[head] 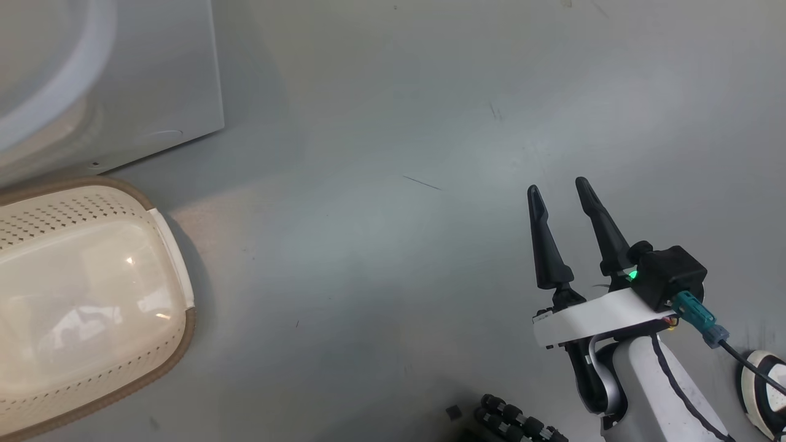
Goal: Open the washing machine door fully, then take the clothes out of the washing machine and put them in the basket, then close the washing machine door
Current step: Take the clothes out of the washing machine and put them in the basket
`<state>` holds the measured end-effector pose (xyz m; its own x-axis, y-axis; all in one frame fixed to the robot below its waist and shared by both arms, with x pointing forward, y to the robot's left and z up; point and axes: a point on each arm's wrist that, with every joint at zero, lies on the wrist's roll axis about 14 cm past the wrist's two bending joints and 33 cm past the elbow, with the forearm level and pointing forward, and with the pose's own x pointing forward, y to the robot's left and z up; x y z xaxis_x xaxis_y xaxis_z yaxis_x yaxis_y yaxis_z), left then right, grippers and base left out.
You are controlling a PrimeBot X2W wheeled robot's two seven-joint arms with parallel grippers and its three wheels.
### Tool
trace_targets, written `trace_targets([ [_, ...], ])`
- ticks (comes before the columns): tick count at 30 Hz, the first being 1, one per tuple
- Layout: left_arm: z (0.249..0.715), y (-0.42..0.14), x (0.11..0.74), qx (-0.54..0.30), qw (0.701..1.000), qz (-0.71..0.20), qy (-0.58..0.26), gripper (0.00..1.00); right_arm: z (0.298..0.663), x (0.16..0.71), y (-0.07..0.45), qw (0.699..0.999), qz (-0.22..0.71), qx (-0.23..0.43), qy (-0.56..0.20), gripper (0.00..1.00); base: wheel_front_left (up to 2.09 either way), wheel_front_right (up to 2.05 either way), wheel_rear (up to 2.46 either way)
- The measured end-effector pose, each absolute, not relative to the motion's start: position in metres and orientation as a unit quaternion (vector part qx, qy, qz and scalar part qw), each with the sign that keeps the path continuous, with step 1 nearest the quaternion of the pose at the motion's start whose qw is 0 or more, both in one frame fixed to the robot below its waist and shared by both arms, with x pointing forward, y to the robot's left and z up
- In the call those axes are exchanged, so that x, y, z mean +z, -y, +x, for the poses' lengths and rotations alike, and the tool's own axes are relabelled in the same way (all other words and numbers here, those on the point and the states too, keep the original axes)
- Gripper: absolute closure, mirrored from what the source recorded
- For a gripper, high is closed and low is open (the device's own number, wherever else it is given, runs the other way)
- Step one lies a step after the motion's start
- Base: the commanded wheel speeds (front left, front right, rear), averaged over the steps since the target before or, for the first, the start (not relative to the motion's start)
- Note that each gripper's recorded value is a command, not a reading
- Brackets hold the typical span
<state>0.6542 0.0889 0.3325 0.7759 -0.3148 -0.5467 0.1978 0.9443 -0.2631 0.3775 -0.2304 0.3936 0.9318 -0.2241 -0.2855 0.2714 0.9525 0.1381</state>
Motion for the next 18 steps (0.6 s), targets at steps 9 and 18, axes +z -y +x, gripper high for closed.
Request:
trace_targets([
  [9,0.656,-0.094,0.308,-0.127,0.926,-0.061,-0.350,0.00,0.374,0.392,0.234,0.978,0.084,-0.133,-0.139,0.00,0.00,0.00,0.00],
  [18,0.657,-0.092,0.300,-0.123,0.917,-0.056,-0.374,0.00,0.370,0.396,0.241,0.977,0.080,-0.145,-0.135,0.00,0.00,0.00,0.00],
])
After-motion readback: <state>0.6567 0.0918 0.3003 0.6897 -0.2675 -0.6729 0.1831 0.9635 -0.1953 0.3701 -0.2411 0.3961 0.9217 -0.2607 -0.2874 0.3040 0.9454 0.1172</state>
